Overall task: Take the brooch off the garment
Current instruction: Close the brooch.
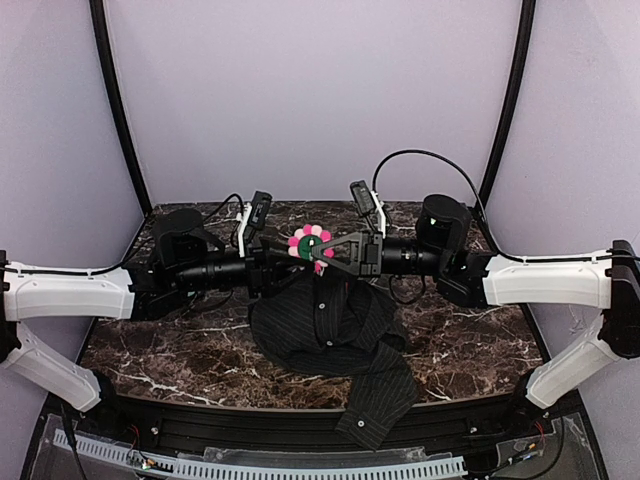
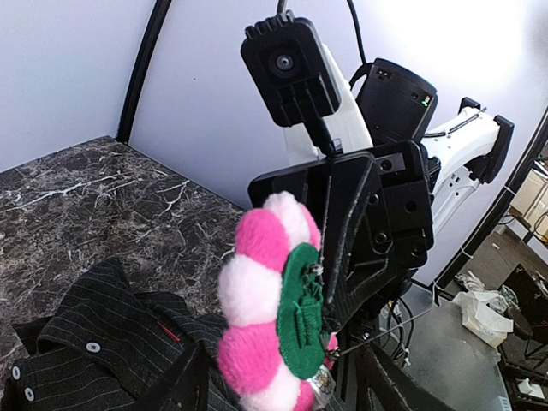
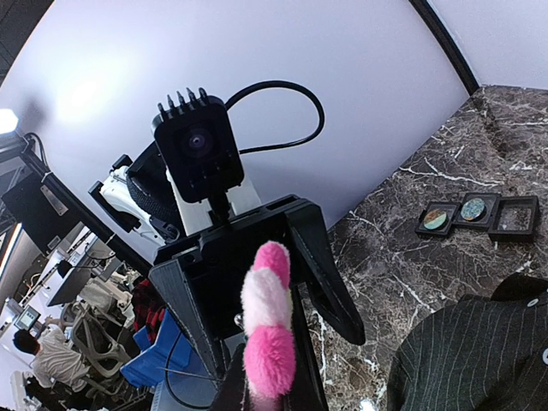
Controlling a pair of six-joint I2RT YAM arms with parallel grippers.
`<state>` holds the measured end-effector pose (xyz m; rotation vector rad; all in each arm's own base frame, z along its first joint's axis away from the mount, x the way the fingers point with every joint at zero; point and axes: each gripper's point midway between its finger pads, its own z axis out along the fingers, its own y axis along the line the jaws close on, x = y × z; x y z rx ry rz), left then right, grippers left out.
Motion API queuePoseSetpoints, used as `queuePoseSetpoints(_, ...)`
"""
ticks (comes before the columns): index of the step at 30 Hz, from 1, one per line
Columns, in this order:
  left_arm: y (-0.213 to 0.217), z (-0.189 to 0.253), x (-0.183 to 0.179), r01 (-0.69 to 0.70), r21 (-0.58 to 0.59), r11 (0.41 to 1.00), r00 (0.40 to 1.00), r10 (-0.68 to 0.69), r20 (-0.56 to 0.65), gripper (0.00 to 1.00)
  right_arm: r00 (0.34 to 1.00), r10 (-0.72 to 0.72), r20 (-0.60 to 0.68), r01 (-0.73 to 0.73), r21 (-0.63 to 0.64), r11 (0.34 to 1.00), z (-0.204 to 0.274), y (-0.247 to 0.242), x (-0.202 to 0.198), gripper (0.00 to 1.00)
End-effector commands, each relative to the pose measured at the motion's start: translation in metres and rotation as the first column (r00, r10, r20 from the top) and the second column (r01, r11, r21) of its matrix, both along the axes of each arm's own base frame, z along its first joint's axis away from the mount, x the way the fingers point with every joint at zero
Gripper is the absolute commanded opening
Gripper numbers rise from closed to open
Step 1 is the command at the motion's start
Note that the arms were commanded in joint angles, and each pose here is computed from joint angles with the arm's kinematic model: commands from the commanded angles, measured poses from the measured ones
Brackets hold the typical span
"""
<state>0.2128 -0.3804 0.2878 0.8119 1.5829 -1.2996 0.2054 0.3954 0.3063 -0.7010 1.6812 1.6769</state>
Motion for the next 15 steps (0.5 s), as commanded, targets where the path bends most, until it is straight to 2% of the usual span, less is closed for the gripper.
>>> queuePoseSetpoints(1, 0.0040, 0.0228, -0.0014, -0.015, -0.056, 0.998, 0.999, 0.017, 0.034, 0.58, 1.000, 0.000, 0.004, 0.000, 0.014, 1.000, 0.0002, -0.0006, 0.0007, 0.00)
queuePoseSetpoints(15, 0.0038, 0.0232, -0.0010, -0.016, -0.065, 0.998, 1.000, 0.017, 0.023, 0.48, 1.000, 0.008, 0.005, -0.008, 0.015, 1.000, -0.0001, 0.0000, -0.0004, 0.00)
